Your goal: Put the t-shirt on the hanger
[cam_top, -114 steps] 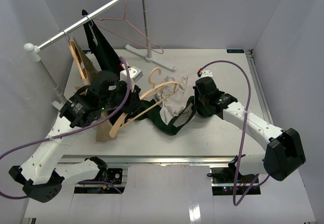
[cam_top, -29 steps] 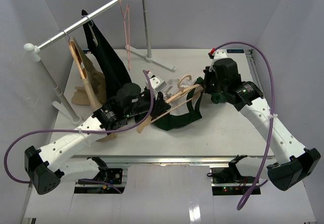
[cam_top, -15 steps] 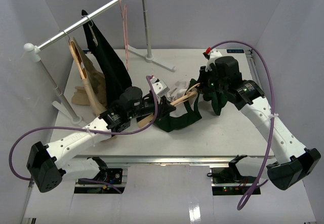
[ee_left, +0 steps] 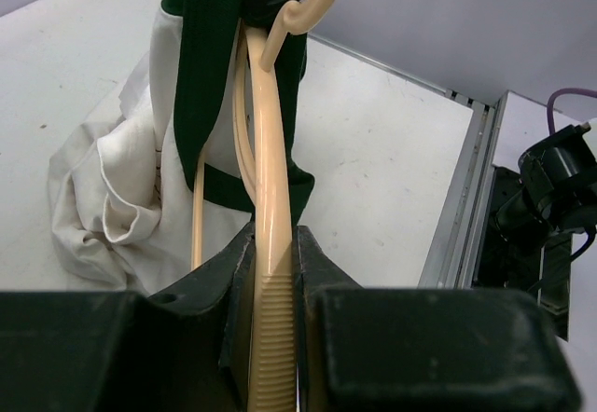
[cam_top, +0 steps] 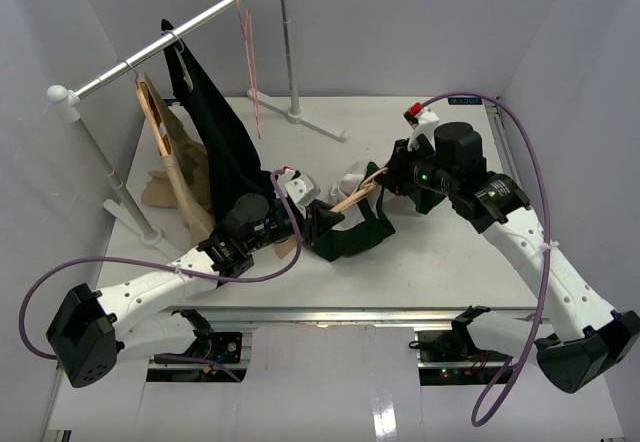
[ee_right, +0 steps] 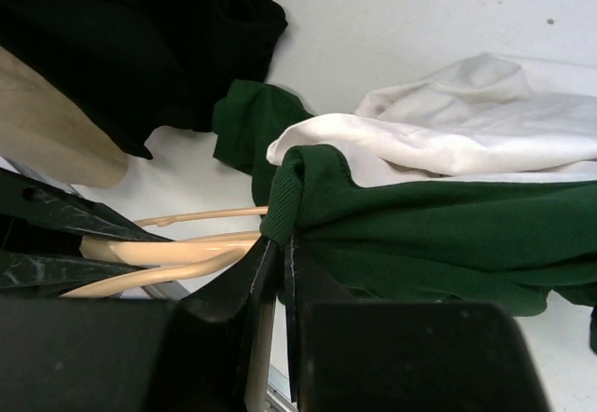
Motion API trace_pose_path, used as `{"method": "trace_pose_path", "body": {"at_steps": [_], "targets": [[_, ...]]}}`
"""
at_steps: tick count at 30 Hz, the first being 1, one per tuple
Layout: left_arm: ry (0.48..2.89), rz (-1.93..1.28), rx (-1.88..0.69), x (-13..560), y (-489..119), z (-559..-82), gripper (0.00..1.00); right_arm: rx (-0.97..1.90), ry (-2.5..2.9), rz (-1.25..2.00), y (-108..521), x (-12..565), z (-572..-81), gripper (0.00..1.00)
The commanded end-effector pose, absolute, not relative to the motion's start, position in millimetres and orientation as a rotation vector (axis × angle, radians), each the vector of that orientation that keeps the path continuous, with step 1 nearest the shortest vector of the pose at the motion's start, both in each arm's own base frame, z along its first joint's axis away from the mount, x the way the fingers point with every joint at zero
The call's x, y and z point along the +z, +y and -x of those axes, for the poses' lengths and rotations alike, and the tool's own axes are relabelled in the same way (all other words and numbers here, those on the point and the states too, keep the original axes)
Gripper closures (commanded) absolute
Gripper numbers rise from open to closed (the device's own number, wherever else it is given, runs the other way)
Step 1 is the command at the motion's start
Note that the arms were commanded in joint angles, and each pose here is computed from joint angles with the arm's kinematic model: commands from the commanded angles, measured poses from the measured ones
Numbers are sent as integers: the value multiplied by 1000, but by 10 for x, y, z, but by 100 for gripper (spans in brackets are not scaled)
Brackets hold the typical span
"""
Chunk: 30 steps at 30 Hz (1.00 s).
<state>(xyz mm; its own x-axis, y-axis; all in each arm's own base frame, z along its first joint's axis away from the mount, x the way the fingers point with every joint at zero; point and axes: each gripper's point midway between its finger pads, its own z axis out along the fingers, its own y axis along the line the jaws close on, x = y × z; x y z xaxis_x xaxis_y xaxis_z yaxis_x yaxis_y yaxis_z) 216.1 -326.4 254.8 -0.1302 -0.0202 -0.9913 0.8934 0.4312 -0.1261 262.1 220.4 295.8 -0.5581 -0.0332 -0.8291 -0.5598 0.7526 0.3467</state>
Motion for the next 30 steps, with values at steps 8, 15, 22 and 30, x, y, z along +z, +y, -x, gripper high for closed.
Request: {"method": "trace_pose_path", "body": {"at_steps": [8,15,22,30], "targets": [[1225,-744,-1183,3025,-3238,-1810,100,705,1933,462,2091,3262,-2553,40],[1274,-697,-1167,2865,-3209,-1875,100,630,1912,378,1943,3362,-2617,31],[1307,-614,-1107,2840,-3124,-2014,100,362,1921,101,1394,3328,-2758,27],[1328,-558,-1066,2907,-3048,-2094,100,388,1955,169,1423,2756,-2636,32]]}}
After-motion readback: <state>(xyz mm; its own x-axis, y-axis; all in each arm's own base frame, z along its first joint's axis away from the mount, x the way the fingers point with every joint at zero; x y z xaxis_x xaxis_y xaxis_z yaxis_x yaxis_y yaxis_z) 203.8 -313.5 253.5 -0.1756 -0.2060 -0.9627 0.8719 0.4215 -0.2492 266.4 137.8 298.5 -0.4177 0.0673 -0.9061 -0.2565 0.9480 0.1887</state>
